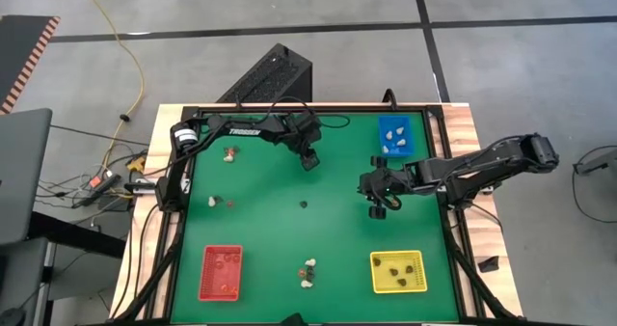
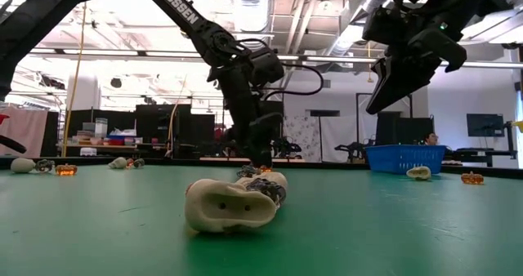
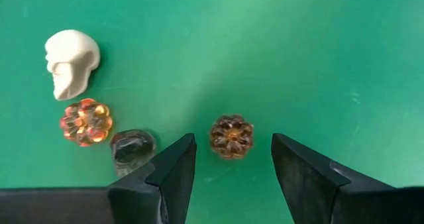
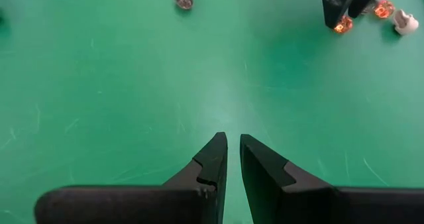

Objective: Sort Halloween decoration
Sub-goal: Put the orange pumpkin toy into the red bin

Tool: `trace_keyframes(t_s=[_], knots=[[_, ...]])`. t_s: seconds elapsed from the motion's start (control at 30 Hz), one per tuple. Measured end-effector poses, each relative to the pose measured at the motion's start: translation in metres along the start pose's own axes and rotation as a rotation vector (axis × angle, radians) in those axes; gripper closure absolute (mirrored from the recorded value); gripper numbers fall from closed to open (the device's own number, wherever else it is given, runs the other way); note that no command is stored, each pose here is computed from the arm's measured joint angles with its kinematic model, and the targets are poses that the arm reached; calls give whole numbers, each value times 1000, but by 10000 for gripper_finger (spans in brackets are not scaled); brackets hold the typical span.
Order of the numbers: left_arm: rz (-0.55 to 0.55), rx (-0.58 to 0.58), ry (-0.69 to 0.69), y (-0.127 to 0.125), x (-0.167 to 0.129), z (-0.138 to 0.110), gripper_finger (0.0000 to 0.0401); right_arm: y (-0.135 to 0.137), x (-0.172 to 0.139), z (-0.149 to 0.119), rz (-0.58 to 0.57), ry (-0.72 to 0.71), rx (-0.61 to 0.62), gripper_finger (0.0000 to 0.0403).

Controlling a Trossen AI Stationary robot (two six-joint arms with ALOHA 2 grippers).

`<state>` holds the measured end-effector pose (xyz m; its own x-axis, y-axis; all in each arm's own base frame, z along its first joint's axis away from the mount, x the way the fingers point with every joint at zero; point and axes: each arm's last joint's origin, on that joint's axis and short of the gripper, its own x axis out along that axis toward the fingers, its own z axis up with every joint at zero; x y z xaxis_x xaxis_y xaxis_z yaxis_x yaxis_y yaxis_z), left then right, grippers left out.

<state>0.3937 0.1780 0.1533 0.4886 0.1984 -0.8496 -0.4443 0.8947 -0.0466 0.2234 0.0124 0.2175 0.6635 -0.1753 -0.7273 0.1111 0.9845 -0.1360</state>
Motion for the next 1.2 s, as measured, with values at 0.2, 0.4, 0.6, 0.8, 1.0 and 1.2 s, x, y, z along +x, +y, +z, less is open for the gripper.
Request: trace_keyframes(t_s=[0.2, 0.4, 0.6, 0.8, 1.0, 1.2], knots=[[-1, 3, -17, 0, 0, 2, 214, 0, 0, 0, 0, 0, 0, 327], [-2, 6, -10, 0, 0, 1, 214, 0, 0, 0, 0, 0, 4, 327], [30, 22, -7, -2, 7, -1, 219, 1, 0, 0, 3, 0, 4, 327], [42, 18, -1, -1, 8, -2, 252, 3, -1, 0, 10, -1, -2, 327], [47, 19, 5, 0, 8, -2, 296, 3, -1, 0, 10, 0, -3, 327], [22, 36, 0, -1, 5, 0, 321, 3, -1, -1, 10, 3, -3, 327]])
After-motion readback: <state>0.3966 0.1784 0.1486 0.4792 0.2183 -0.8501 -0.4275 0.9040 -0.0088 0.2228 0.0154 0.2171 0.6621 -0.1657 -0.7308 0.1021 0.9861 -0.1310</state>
